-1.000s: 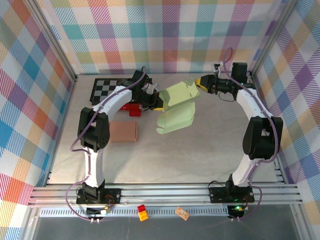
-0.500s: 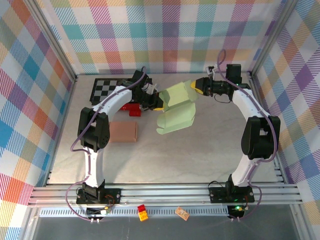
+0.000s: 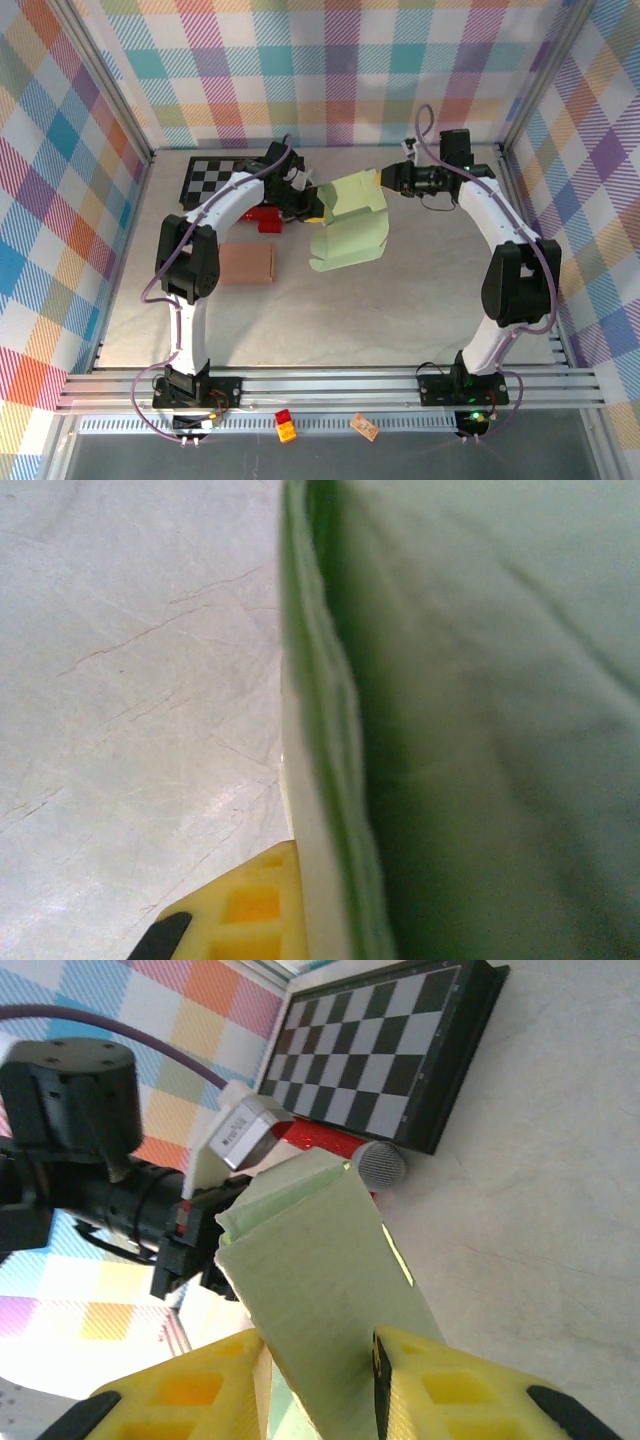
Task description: Fold the paper box
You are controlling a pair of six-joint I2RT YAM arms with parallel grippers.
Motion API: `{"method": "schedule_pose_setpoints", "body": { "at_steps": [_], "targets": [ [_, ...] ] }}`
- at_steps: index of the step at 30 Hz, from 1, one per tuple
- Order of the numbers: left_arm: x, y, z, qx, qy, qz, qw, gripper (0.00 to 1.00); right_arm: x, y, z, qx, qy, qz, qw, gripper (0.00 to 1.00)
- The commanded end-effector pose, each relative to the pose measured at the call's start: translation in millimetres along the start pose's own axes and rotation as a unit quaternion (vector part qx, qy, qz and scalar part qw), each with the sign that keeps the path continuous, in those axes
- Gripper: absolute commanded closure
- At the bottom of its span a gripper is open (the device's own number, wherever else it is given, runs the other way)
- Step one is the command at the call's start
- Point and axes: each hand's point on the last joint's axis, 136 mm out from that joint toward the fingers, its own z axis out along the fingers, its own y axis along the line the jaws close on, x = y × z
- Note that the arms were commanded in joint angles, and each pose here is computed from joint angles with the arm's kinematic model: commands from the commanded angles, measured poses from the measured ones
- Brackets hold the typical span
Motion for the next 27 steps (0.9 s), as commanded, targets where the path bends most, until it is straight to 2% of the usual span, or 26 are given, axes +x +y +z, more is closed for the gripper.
{"method": "schedule_pose_setpoints", "body": {
  "at_steps": [1,10,16,22,27],
  "targets": [
    [-3,-20,-11,0.011,-0.014,0.008,1.000,1.00,7,5,-3,0.041,0.011,-0.026,0.999,0.67],
    [-1,-23,-11,0.009,-0.013,0.012,1.000,1.00,14,-11,7,0.133,0.026,-0.047,0.990,0.65],
    [1,-25,-10,0.006,-0.010,0.015,1.000,1.00,22,-23,19,0.205,0.051,-0.067,0.975,0.63],
    [1,-27,-11,0.005,-0.009,0.018,1.000,1.00,22,-34,28,0.263,0.058,-0.075,0.960,0.72],
    [1,-28,-11,0.004,-0.009,0.020,1.000,1.00,25,-45,34,0.330,0.069,-0.083,0.938,0.84]
  ]
}}
